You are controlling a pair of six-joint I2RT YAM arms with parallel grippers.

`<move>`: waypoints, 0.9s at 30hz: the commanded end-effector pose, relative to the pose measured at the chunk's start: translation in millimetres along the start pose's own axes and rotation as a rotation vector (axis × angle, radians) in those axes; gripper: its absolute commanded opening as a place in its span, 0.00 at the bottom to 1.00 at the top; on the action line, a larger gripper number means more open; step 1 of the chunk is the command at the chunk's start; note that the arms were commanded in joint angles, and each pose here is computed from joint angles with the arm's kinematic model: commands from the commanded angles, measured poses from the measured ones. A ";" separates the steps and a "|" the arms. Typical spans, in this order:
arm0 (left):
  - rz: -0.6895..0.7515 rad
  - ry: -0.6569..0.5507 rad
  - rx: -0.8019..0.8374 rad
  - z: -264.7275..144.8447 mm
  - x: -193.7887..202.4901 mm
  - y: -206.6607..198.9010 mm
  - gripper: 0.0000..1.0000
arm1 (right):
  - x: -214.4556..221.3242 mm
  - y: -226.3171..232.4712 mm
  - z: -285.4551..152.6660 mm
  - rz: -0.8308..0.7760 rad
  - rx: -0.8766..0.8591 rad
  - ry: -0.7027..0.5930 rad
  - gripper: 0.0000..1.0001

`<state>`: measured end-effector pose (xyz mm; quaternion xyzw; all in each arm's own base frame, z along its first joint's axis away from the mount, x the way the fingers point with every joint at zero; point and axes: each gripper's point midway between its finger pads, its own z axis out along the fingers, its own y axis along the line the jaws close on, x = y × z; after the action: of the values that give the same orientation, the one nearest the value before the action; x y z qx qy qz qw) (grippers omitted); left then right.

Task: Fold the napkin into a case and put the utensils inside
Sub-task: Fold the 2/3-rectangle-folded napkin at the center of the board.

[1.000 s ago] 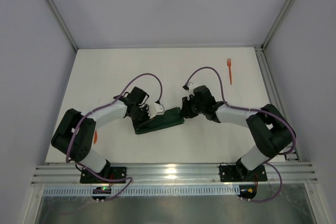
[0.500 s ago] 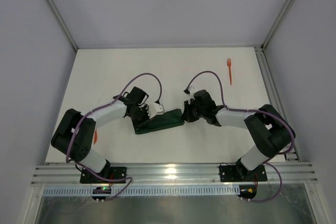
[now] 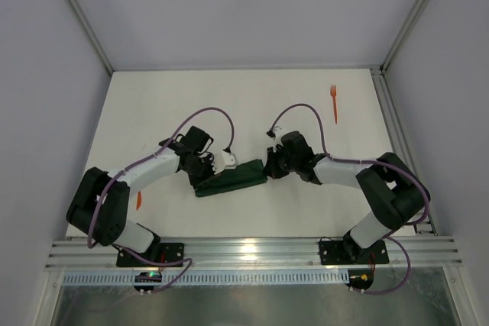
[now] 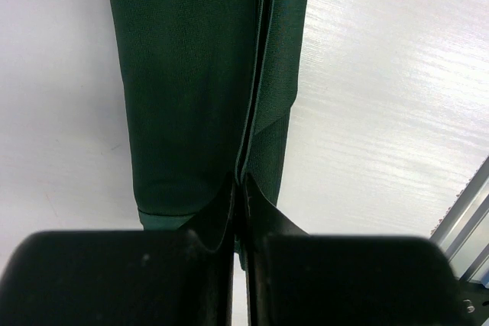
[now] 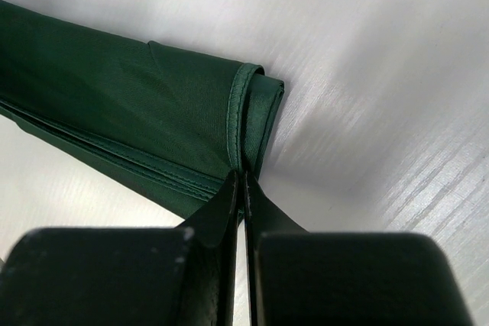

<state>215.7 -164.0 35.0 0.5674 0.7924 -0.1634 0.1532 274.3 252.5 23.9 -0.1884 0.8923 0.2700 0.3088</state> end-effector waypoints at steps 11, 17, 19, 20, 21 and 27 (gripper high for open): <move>-0.035 0.011 0.004 9.5 11.7 -2.7 0.00 | -18.3 13.4 -30.5 -0.069 0.018 -0.062 0.34; -0.034 0.008 0.009 9.3 11.0 -3.6 0.00 | -17.9 61.5 -43.4 -0.169 -0.041 -0.142 0.33; -0.039 0.005 0.013 9.6 11.1 -4.8 0.00 | -19.4 83.0 -40.6 -0.129 -0.124 -0.186 0.32; -0.042 0.003 0.013 9.3 10.6 -5.0 0.00 | -8.1 87.8 -38.4 -0.103 -0.164 -0.171 0.28; -0.046 0.002 0.014 9.4 10.5 -5.4 0.00 | -13.9 93.1 -37.3 -0.077 -0.192 -0.210 0.26; -0.051 0.003 0.013 9.1 10.1 -5.1 0.00 | 3.4 100.9 -14.8 0.064 -0.263 -0.167 0.15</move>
<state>204.8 -157.1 21.2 0.5537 0.8051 -0.1655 0.1335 207.5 298.2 52.7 -0.2073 0.8494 0.3496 0.3366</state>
